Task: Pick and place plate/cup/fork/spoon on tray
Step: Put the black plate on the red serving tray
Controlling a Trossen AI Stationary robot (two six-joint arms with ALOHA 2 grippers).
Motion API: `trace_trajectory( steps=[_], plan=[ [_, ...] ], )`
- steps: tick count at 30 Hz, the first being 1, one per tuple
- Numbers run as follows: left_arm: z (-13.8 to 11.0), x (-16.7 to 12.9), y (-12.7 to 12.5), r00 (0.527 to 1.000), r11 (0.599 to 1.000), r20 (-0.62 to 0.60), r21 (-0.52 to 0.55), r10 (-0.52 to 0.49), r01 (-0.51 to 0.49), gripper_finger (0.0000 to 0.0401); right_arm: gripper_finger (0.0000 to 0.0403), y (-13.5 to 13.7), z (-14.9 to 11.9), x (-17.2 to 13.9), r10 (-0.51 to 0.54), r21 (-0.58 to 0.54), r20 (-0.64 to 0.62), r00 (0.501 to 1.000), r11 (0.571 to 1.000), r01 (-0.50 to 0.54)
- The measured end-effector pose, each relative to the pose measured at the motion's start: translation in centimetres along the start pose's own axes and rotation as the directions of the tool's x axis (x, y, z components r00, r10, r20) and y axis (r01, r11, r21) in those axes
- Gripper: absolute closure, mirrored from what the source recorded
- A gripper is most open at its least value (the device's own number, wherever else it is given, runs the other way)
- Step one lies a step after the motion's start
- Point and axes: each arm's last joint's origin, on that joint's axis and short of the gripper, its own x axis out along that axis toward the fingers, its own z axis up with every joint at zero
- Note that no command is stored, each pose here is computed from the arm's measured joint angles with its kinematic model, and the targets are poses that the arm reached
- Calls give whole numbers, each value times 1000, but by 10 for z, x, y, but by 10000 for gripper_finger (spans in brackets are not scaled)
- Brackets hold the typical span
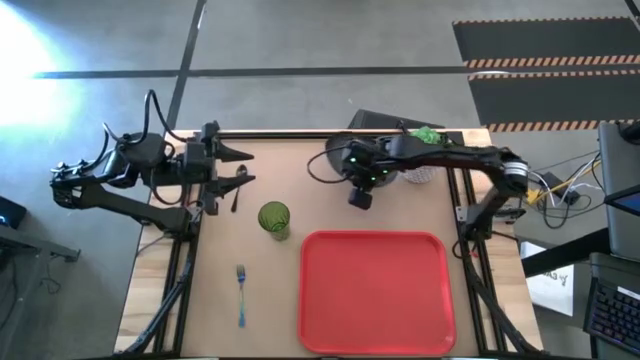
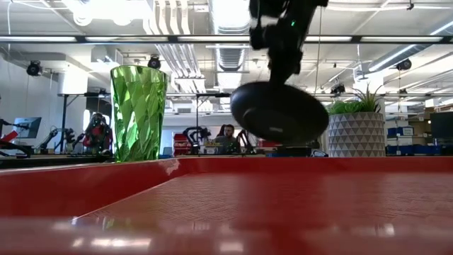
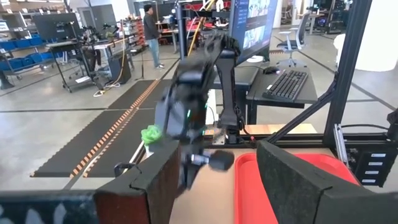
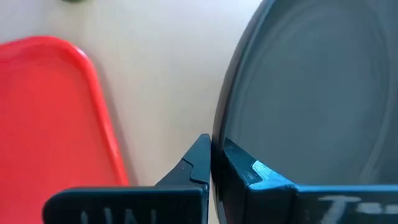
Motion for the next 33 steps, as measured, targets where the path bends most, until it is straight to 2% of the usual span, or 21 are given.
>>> trace_trajectory(
  steps=[7,12,22,27,33],
  plan=[
    [0,-1,0,1000,1000,3,-1,1,-1,206,396,36,-19,-52,39,18,90,995,999,-40],
    [1,-3,1,1000,1000,8,-1,2,-2,206,395,76,-35,-67,72,23,112,991,997,-75],
    [0,-2,1,1000,1000,7,-1,3,-3,206,395,165,-79,-73,132,97,44,990,986,-136],
    [0,-1,0,1000,1000,2,0,8,-8,206,395,200,-107,-71,117,220,-17,993,969,-111],
    [0,-1,0,1000,1000,1,0,7,-7,206,395,242,-136,-56,117,362,-79,990,929,-81]
  ],
)
